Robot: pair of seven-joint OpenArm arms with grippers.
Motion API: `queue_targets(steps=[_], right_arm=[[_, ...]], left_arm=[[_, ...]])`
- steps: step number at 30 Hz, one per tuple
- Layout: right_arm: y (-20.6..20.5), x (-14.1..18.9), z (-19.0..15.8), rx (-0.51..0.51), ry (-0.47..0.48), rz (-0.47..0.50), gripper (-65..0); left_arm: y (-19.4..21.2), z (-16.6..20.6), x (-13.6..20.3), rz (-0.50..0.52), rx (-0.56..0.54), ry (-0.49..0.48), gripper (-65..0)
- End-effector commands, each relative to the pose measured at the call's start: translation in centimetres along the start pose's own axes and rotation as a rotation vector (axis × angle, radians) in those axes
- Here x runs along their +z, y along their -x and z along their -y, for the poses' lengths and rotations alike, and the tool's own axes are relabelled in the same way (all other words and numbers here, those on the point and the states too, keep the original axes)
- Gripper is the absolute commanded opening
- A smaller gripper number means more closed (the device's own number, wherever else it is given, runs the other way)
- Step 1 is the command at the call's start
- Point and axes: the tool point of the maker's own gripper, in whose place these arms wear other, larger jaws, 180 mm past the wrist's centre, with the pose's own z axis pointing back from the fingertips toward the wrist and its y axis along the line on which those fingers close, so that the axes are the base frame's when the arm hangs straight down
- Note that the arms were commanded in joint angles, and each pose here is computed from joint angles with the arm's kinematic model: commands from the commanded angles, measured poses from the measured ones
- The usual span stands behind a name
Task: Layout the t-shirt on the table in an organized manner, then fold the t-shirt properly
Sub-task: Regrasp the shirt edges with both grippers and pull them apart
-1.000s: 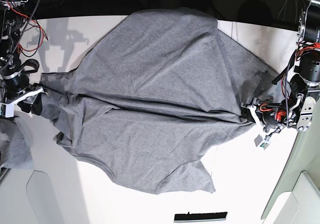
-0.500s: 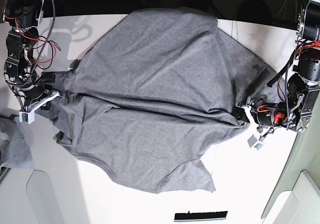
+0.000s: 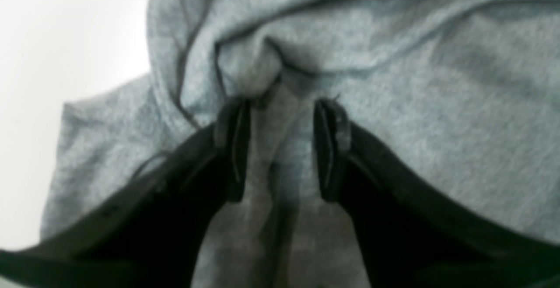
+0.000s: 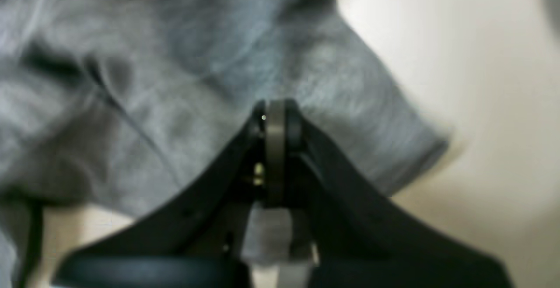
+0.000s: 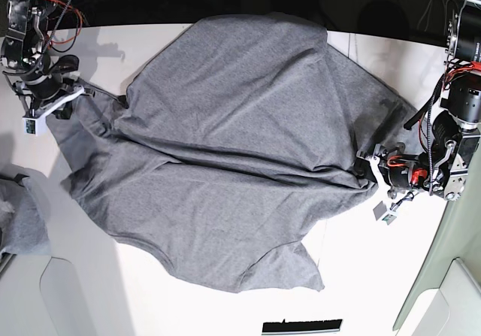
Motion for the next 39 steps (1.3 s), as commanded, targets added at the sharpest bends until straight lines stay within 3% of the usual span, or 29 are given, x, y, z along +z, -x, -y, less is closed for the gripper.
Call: queue_targets(steps=[1, 9, 13, 17, 21, 25, 33, 39], right_arm=[[-2.3, 0.9, 0.7, 0.008, 0.004, 0.075, -65.0], [-7.2, 3.0, 1.1, -0.072, -0.013, 0.234, -65.0], [-12.4, 2.1, -0.1, -0.09, -0.046, 0.337, -65.0], [-16.9, 0.3, -1.5, -0.105, -0.089, 0.388, -65.0], [-20.0, -2.8, -4.1, -0.087, -0.143, 0.376, -65.0], [-22.2, -5.9, -6.6, 0.017, -0.157, 0.372, -65.0], [-18.5, -10.5, -8.4, 0.29, -0.132, 0.186, -65.0], [-15.4, -10.8, -6.2, 0.338, -0.101, 0.117, -65.0]], left_arm=[[-2.1, -0.9, 1.1, 0.059, -0.009, -0.016, -37.9], [-2.1, -0.9, 1.2, 0.062, -0.014, -0.013, -37.9], [-2.9, 1.4, 1.5, 0.095, -0.036, 0.108, -37.9], [-4.6, 1.8, 3.1, 0.157, -0.042, 0.143, -37.9], [-5.6, 1.4, 5.0, 0.181, -0.086, 0.127, -37.9], [-4.6, 1.8, 5.3, 0.155, -0.064, 0.162, -37.9], [5.2, 3.5, 2.1, -0.031, -0.017, 0.193, -37.9], [9.0, -1.4, 0.9, -0.092, -0.037, -0.095, -37.9]])
